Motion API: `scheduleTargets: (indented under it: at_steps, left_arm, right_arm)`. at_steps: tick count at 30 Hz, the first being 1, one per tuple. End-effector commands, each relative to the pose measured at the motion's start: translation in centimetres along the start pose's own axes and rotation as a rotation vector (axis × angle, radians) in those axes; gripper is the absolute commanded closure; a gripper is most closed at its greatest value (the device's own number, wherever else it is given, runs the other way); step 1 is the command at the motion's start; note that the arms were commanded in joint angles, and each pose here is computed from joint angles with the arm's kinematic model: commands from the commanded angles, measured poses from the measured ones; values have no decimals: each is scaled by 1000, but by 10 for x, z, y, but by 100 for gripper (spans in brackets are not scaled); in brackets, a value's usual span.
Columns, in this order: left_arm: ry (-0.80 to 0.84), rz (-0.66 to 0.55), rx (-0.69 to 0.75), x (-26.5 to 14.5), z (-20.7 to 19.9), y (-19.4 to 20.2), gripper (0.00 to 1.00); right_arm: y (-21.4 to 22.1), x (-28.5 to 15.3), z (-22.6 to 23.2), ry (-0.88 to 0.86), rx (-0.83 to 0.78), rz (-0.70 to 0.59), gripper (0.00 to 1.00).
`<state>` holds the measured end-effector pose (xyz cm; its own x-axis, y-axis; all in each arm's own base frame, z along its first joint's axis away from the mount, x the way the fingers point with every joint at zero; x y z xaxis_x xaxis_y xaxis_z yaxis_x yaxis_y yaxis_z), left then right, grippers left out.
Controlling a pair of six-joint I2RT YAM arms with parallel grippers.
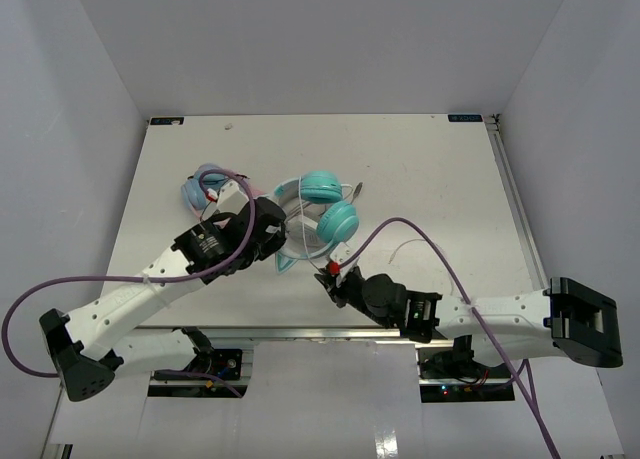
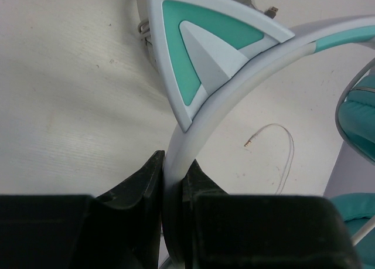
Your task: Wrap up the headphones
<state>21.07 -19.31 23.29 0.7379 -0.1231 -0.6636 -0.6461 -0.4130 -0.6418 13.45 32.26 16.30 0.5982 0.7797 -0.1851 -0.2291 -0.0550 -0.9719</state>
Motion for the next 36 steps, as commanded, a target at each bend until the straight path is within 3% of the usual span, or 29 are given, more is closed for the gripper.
scheduleTargets:
  at_steps: [1, 9, 20, 23, 26, 32, 36]
  left_arm:
    - [164, -36, -127, -29, -29, -27, 100]
    - [223, -20, -146, -44, -29, -28, 100]
    - [266, -20, -168, -59, -27, -32, 100]
    - [279, -11, -173, -60, -27, -30, 100]
    - [301, 6, -176, -62, -26, -25, 100]
    - [369, -24, -120, -72, -24, -28, 100]
    - [512, -100, 8, -90, -32, -37, 100]
  right_arm:
    - [-30, 1, -2, 2, -41, -174, 75]
    - [-29, 3, -8, -20, -65, -259, 73]
    - [-6, 10, -19, -92, -49, -274, 72]
    - [-4, 12, -23, -111, -33, -288, 78]
    - [2, 14, -28, -133, -8, -284, 92]
    - [-5, 6, -60, -103, 72, -329, 92]
    - [-13, 1, -78, -53, 101, -324, 92]
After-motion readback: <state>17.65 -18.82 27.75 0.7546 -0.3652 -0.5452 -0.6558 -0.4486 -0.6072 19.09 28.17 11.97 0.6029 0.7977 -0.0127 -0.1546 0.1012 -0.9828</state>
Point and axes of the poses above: each gripper's point midway between its finger pads, its own x axis out along the fingers, its own z axis along the line the jaws close on, y = z × x, the point moved 2 cm from there along -x, back along the fingers, and after that the axes turned 12 degrees about x, right-handed, at the moved point
